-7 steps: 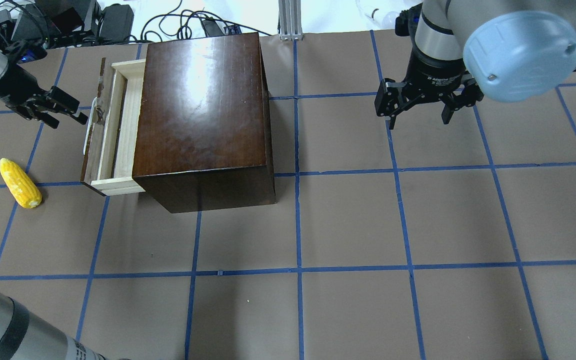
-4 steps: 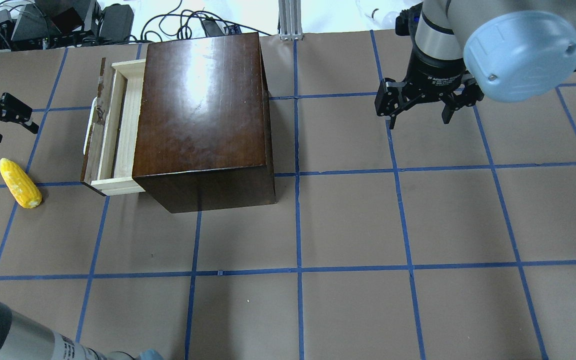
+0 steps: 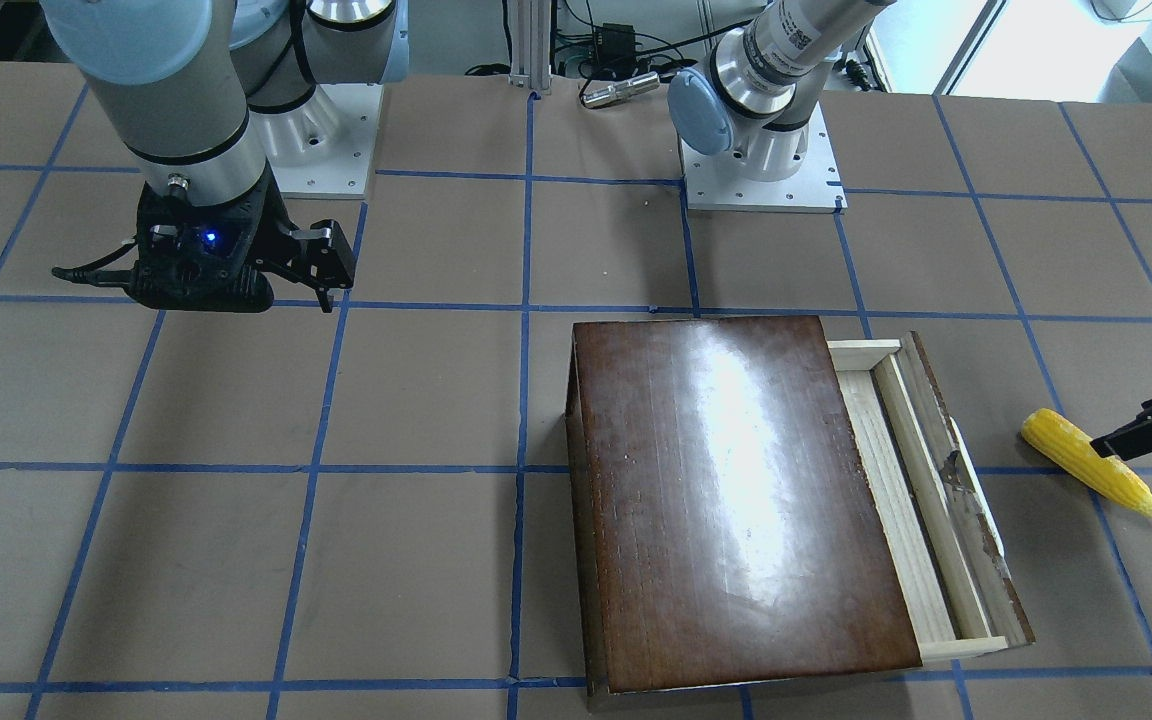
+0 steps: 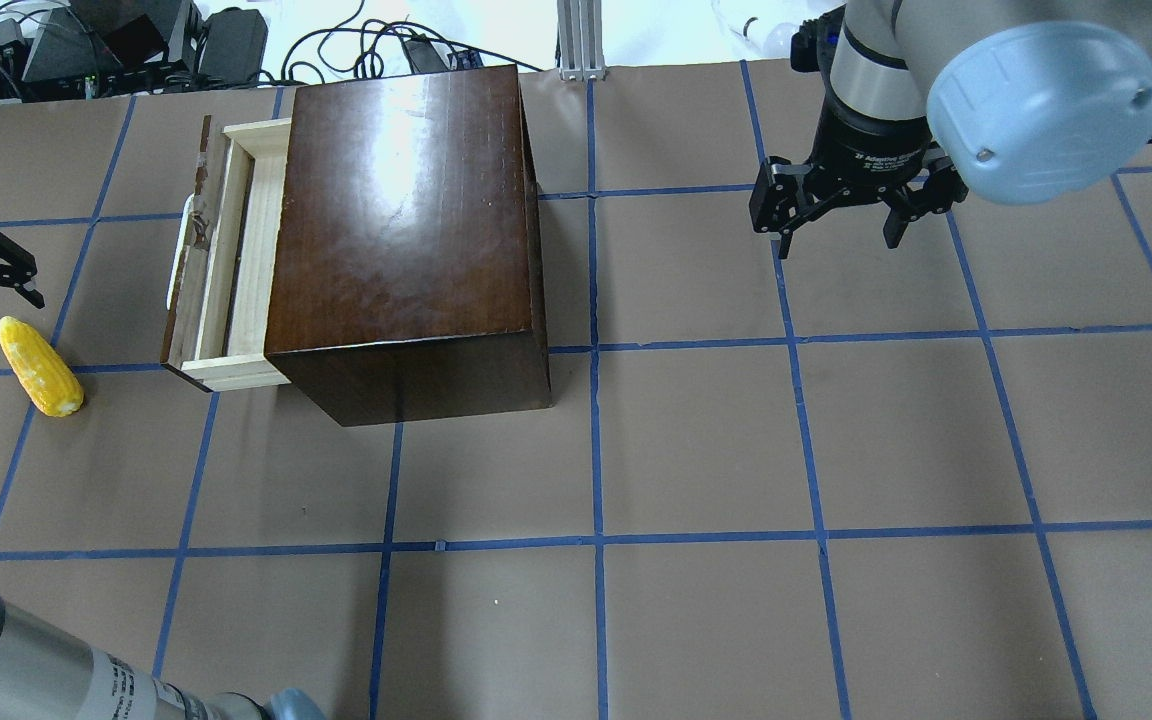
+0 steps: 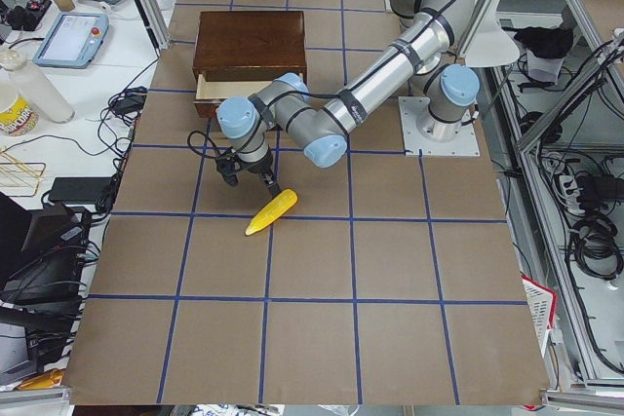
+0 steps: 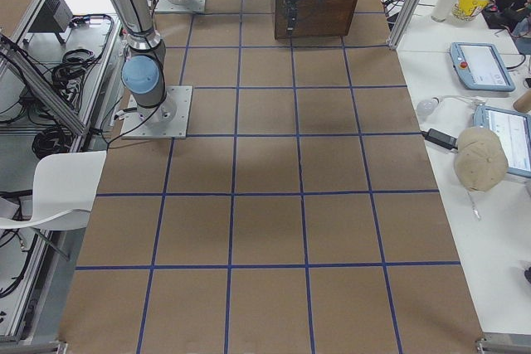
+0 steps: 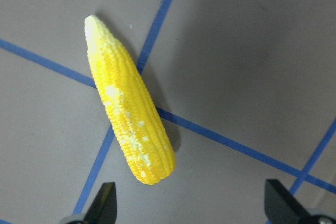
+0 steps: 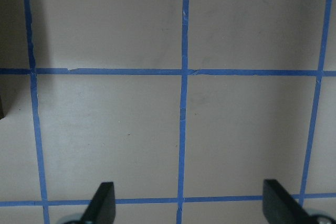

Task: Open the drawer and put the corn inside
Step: 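Release the handle and move the left gripper to the yellow corn, then grasp the yellow corn cob with the left gripper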

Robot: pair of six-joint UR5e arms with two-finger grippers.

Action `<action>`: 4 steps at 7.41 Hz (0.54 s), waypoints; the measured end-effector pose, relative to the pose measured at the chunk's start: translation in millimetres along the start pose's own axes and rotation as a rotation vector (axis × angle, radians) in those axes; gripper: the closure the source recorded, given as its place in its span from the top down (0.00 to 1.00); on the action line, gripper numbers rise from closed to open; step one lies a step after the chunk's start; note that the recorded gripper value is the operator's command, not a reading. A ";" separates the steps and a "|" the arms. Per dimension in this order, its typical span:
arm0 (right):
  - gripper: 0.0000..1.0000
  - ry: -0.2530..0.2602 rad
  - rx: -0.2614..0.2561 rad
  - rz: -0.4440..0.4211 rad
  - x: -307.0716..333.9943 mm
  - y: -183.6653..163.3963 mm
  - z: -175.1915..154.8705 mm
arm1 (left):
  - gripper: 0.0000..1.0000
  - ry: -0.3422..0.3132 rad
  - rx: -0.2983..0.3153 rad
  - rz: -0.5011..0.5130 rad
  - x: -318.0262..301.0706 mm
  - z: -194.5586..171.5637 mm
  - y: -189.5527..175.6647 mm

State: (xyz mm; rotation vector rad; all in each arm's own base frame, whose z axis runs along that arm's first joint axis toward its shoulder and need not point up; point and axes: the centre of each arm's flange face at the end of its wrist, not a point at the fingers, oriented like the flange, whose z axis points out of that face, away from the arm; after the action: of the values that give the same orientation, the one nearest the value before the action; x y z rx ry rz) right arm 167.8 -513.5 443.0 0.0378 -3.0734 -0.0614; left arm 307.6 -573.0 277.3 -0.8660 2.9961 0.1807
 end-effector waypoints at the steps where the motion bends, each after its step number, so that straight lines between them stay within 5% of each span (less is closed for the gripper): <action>1: 1.00 0.000 0.000 0.000 0.0 -0.2 0.1 | 1.00 -0.010 0.027 -0.041 -9.7 22.4 0.9; 4: 1.00 0.000 0.000 0.000 0.0 -0.3 0.2 | 1.00 -0.047 0.083 -0.084 -21.5 68.7 -4.2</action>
State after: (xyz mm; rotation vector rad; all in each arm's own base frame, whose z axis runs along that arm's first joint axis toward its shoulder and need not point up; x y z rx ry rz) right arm 167.8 -513.7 442.7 0.0378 -3.0735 -0.0611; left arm 327.0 -557.2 209.7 -0.9622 2.8945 0.0731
